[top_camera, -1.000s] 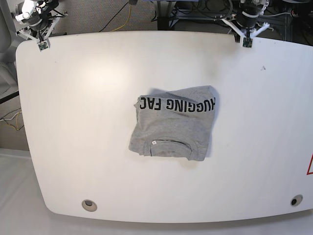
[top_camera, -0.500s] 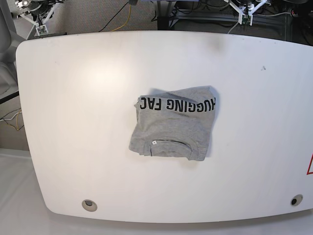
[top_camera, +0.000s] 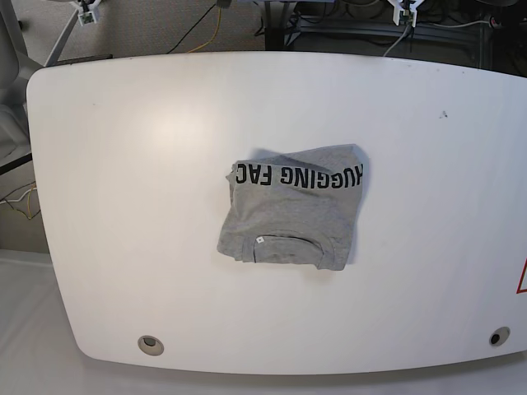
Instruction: Fold the T-shirt properly
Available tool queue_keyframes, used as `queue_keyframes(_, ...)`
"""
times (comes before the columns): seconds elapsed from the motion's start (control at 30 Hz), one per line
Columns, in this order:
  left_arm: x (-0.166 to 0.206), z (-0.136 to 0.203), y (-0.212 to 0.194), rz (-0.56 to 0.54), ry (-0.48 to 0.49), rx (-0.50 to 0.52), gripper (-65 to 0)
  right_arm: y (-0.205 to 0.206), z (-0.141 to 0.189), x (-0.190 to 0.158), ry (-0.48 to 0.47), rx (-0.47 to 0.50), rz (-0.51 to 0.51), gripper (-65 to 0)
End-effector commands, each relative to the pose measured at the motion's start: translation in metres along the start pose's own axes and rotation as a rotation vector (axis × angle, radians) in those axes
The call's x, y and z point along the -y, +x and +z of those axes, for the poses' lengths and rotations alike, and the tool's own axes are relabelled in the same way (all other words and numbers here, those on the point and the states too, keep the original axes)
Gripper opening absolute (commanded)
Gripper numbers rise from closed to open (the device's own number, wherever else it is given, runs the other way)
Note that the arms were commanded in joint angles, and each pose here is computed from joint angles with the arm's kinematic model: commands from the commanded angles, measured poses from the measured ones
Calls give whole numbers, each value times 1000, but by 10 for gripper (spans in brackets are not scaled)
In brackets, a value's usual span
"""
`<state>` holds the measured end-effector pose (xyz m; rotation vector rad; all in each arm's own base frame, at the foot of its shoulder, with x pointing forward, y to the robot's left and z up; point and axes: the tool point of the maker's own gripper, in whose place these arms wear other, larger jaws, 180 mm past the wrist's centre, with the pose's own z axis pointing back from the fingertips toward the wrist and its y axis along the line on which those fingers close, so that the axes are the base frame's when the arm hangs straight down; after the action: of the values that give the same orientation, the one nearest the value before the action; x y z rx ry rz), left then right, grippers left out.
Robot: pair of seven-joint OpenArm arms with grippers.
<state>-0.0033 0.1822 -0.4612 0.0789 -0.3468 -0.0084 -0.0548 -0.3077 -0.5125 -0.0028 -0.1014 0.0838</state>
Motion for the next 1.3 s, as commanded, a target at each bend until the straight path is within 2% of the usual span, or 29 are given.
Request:
queue_keyframes(0.0,-4,-7,-19,3,13,-43,-650,-5,-7,-6,29,-1,-10,-650)
queue_keyframes(0.13,-7,-25,-31,12,21,-35,-650,-15,-23,-19,76,-36,-36,-650)
queue_keyframes(0.4,-10,-67,-60,6,22,-118,-650,-16,-64,-52,179,-44,-111,-650)
queue_keyframes(0.6,-15,-98,-66,16,34,-106,-650,-10,-85,-70,229,-32,-164,-650)
queue_keyframes(0.83,-18,-133,-62,40,48,-115,-650,1,-106,-83,211,-31,-163,-650)
queue_keyframes(0.97,-19,-150,-47,50,53,-74,-650,11,-117,-90,196,-25,-163,-650)
queue_keyframes(1.27,1,-177,-31,-8,7,-32,-650,31,-135,-119,189,-30,-137,-650)
